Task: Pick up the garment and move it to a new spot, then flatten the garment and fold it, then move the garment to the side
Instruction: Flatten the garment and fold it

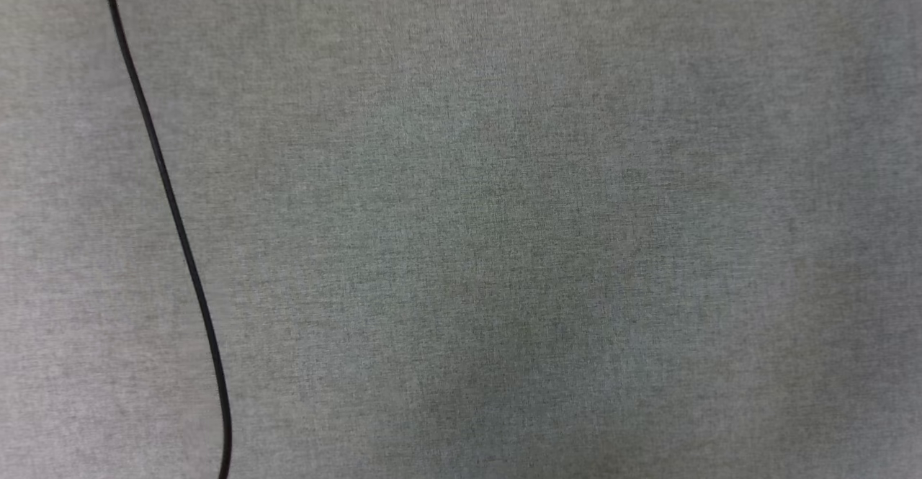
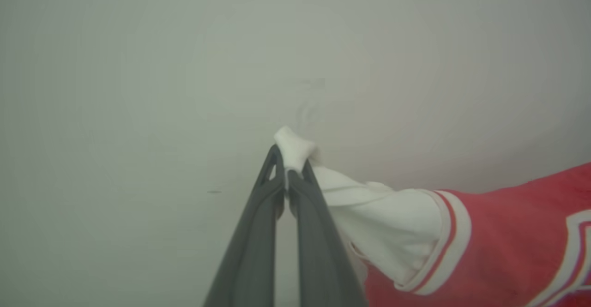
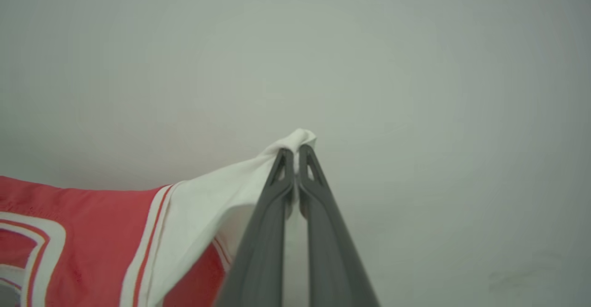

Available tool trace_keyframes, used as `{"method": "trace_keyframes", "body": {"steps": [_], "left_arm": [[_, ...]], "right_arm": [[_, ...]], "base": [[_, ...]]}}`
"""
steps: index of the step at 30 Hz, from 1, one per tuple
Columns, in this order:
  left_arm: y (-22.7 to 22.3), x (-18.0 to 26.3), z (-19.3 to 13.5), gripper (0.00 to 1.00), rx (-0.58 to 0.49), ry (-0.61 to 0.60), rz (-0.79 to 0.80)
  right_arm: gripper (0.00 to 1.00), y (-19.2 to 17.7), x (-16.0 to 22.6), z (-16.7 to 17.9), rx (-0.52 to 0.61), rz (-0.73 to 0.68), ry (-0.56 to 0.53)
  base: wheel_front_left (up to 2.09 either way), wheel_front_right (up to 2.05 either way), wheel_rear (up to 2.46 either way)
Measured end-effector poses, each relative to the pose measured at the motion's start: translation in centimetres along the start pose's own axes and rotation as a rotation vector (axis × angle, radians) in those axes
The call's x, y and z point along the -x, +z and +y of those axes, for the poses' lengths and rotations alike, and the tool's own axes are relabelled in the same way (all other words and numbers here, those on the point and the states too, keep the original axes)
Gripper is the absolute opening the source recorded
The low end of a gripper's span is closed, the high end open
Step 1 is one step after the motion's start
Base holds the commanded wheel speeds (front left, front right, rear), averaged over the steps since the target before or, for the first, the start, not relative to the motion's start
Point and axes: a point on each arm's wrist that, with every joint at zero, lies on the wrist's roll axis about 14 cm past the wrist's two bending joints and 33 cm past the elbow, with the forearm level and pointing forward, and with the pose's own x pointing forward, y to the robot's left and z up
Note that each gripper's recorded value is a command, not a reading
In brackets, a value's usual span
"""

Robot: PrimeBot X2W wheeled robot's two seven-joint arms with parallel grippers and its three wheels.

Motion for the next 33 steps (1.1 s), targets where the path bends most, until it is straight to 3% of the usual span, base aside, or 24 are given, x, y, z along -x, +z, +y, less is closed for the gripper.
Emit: {"method": "trace_keyframes", "body": {"steps": [8, 17, 23, 33], "left_arm": [[-7.7, 2.5, 0.5, 0.00, 0.079, 0.034, 0.162], [-14.6, 10.3, -0.2, 0.00, 0.200, 0.080, 0.334], [-15.7, 17.1, 1.0, 0.00, 0.205, 0.103, 0.400], [-11.6, 24.0, 1.9, 0.00, 0.221, 0.119, 0.343]], "right_arm": [[0.00, -8.6, 1.7, 2.3, -0.097, 0.177, 0.027], [0.00, -17.2, 9.5, 4.0, -0.239, 0.371, 0.012], [0.00, -19.1, 16.2, 4.1, -0.316, 0.432, -0.010], [0.00, -16.9, 24.9, 2.9, -0.370, 0.445, -0.016]], "base": [[0.00, 0.00, 0.00], [0.00, 0.00, 0.00], [0.00, 0.00, 0.00], [0.00, 0.00, 0.00]]}}
